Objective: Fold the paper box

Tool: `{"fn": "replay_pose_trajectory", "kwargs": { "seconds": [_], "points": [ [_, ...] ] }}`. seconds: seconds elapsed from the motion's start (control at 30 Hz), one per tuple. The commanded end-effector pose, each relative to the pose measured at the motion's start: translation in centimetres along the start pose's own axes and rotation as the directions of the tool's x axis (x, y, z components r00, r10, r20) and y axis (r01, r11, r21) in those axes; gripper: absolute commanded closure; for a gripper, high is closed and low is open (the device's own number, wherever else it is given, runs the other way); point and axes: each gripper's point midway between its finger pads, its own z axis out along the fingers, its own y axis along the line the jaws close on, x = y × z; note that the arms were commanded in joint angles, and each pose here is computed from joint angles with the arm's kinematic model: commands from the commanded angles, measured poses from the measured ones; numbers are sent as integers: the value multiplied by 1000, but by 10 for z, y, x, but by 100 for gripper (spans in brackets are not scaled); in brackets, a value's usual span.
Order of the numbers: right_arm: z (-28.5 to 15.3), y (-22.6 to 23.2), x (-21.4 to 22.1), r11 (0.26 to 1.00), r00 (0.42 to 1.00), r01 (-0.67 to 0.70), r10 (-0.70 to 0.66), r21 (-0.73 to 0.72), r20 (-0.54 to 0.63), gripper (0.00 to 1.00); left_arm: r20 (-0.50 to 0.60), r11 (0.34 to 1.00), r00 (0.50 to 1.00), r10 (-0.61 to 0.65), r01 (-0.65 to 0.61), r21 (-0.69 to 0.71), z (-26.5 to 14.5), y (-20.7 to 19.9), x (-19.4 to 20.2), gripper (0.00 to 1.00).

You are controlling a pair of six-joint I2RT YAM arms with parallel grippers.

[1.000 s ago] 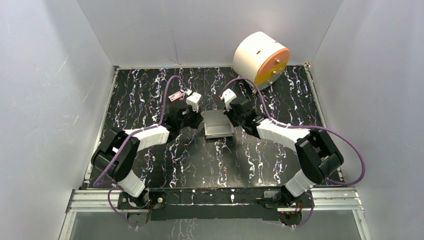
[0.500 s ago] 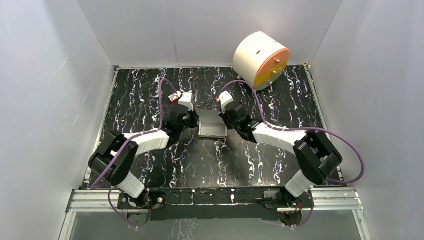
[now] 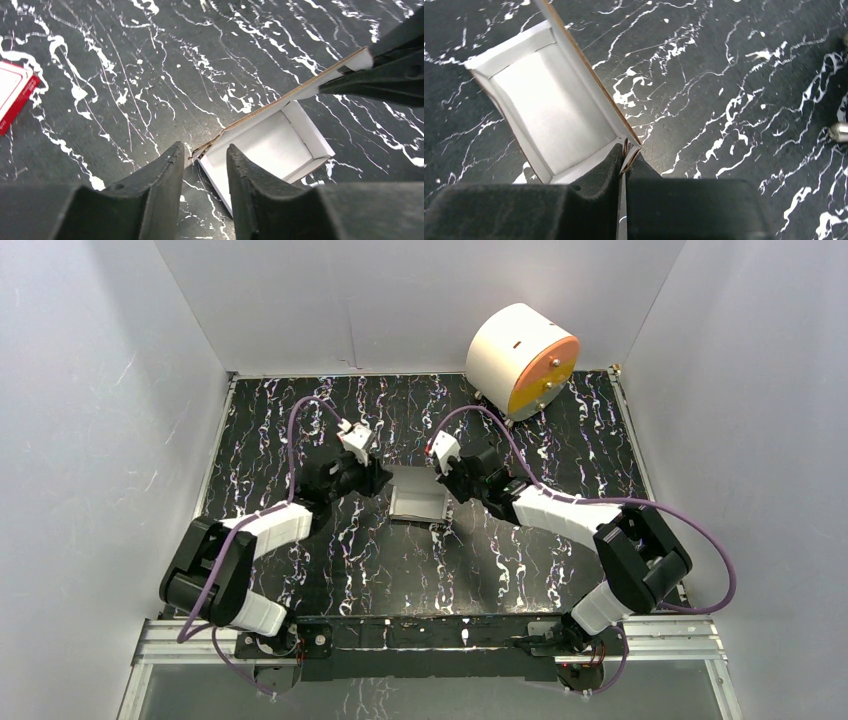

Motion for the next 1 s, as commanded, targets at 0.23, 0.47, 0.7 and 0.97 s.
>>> {"fn": "replay_pose_trajectory", "kwargs": {
  "seconds": [0.23, 0.47, 0.7, 0.97],
  "points": [
    [-9, 15, -8, 979, 994, 99, -91, -177, 55, 99, 124, 929, 967, 223, -250, 274, -24, -6, -9, 53],
    [-10, 21, -5, 963, 989, 142, -132, -230, 61, 99, 97, 904, 963, 252, -270, 331, -12, 12, 7, 52],
    [-10, 27, -8, 948, 986, 167, -154, -271, 68, 99, 120, 880, 950, 290, -314, 357, -4, 18, 11, 56],
    [-8, 30, -10, 937, 981, 191, -176, -294, 77, 99, 192, 803, 904, 383, -428, 415, 5, 17, 10, 56]
  ]
}}
